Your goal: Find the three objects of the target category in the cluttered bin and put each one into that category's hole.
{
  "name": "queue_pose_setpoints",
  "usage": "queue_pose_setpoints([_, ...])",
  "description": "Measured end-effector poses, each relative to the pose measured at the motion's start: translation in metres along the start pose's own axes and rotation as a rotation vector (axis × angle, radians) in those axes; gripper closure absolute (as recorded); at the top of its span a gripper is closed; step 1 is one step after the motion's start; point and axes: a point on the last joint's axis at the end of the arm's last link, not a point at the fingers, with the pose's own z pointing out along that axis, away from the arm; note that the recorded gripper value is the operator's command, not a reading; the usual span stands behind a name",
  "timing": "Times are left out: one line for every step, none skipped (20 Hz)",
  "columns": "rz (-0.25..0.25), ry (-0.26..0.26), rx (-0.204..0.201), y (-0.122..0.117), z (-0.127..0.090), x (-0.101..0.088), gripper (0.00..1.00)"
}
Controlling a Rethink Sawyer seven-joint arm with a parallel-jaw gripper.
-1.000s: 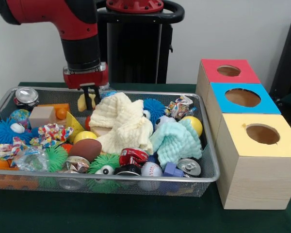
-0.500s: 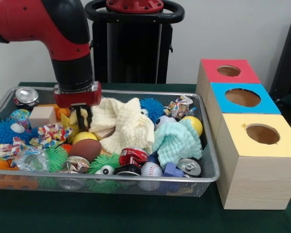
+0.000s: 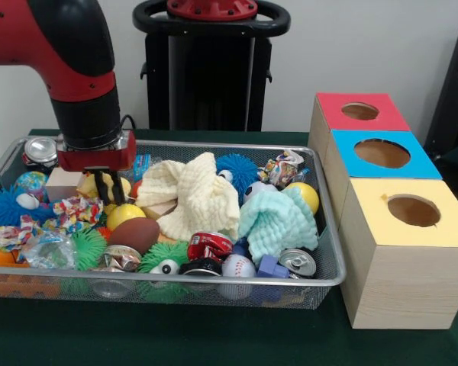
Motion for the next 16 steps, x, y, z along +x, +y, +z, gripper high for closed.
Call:
queue_pose_setpoints([0.002, 0.006, 0.003, -0.001, -0.003, -0.002, 1.00])
queue_pose_setpoints([0.003, 0.011, 0.007, -0.002, -0.007, -0.006, 1.00])
queue_pose_setpoints([0.004, 0.014, 0.013, -0.002, -0.011, -0.010, 1.00])
queue_pose_setpoints([0.005, 0.017, 0.017, -0.002, -0.016, -0.015, 1.00])
queue_pose_setpoints([0.007, 0.021, 0.023, -0.001, -0.023, -0.021, 1.00])
queue_pose_setpoints([0.008, 0.022, 0.026, 0.000, -0.029, -0.026, 1.00])
queue_pose_setpoints([0.008, 0.023, 0.028, 0.001, -0.032, -0.028, 1.00])
queue_pose_setpoints([0.008, 0.023, 0.031, 0.003, -0.038, -0.033, 1.00])
queue_pose_setpoints([0.007, 0.021, 0.037, 0.006, -0.046, -0.039, 1.00])
queue_pose_setpoints([0.007, 0.018, 0.040, 0.008, -0.051, -0.043, 1.00])
queue_pose_setpoints([0.006, 0.012, 0.044, 0.010, -0.058, -0.048, 1.00])
queue_pose_setpoints([0.006, 0.005, 0.047, 0.013, -0.066, -0.054, 1.00])
queue_pose_setpoints([0.006, 0.000, 0.049, 0.015, -0.069, -0.056, 1.00])
queue_pose_setpoints([0.005, -0.010, 0.052, 0.019, -0.077, -0.062, 1.00])
queue_pose_setpoints([0.004, -0.017, 0.053, 0.021, -0.081, -0.065, 1.00])
queue_pose_setpoints([0.002, -0.023, 0.054, 0.024, -0.085, -0.068, 1.00])
